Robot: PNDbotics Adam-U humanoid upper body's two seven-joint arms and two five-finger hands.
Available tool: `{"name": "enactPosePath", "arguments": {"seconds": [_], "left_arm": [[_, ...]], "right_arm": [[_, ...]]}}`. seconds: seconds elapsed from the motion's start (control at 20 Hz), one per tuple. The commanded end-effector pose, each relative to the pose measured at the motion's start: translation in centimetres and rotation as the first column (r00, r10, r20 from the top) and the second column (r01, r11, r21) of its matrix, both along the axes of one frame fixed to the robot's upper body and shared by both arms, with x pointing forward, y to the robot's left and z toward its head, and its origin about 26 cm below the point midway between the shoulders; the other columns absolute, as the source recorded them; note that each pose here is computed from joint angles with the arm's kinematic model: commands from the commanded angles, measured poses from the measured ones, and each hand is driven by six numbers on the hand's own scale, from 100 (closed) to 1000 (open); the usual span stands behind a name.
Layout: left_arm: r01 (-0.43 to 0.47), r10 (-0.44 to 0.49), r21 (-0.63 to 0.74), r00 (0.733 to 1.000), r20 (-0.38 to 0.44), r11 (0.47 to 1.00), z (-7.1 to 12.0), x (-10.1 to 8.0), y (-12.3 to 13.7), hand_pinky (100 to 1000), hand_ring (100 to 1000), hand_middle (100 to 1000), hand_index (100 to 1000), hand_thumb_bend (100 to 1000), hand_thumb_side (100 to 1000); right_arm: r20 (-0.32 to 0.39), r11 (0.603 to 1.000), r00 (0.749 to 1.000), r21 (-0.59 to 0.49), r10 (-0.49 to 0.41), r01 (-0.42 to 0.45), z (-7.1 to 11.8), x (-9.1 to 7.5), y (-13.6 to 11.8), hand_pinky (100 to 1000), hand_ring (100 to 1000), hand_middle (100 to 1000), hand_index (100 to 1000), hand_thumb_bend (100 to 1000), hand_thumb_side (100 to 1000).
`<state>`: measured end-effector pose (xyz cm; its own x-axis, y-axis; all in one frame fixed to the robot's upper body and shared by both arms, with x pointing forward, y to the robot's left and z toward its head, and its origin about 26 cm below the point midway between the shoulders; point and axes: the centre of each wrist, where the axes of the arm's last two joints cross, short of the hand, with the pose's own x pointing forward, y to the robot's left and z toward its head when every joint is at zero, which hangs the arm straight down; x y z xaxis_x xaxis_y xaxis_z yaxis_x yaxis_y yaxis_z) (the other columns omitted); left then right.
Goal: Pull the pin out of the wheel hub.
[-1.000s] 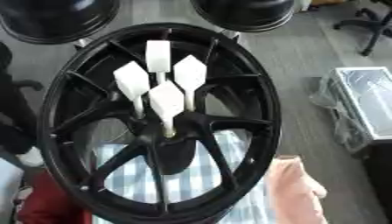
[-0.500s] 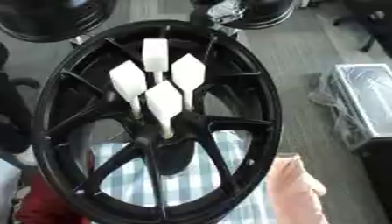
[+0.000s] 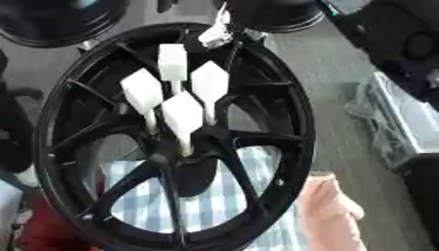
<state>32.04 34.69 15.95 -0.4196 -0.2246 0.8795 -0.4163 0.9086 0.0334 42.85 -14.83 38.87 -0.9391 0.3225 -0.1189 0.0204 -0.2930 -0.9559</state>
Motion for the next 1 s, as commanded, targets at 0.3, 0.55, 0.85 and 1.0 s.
{"name": "enactPosePath", "arguments": {"seconds": [0.3, 0.55, 0.85, 1.0], "left_arm": [[0.001, -0.002, 0.026, 1.000, 0.028, 1.000, 1.2, 0.0, 0.3, 729, 784, 695, 737, 267, 595], [0.000, -0.001, 0.027, 1.000, 0.025, 1.000, 1.1, 0.0, 0.4, 729, 784, 695, 737, 267, 595], [-0.001, 0.000, 0.031, 1.000, 0.022, 1.000, 1.1, 0.0, 0.5, 729, 784, 695, 734, 267, 595], [-0.001, 0.000, 0.032, 1.000, 0.022, 0.999, 1.2, 0.0, 0.5, 730, 785, 695, 734, 266, 596]], "right_arm": [[0.063, 0.971, 0.985, -0.187, 0.163, -0.149, 1.4, 0.1, -0.7, 873, 860, 805, 864, 427, 387], [0.074, 0.978, 0.983, -0.140, 0.168, -0.156, 2.5, -0.4, -1.5, 872, 855, 802, 864, 428, 359], [0.081, 0.979, 0.980, -0.106, 0.181, -0.172, 3.5, -1.8, -2.4, 869, 839, 788, 847, 426, 333], [0.073, 0.977, 0.980, -0.116, 0.187, -0.178, 3.1, -2.6, -3.0, 867, 832, 776, 835, 429, 328]]}}
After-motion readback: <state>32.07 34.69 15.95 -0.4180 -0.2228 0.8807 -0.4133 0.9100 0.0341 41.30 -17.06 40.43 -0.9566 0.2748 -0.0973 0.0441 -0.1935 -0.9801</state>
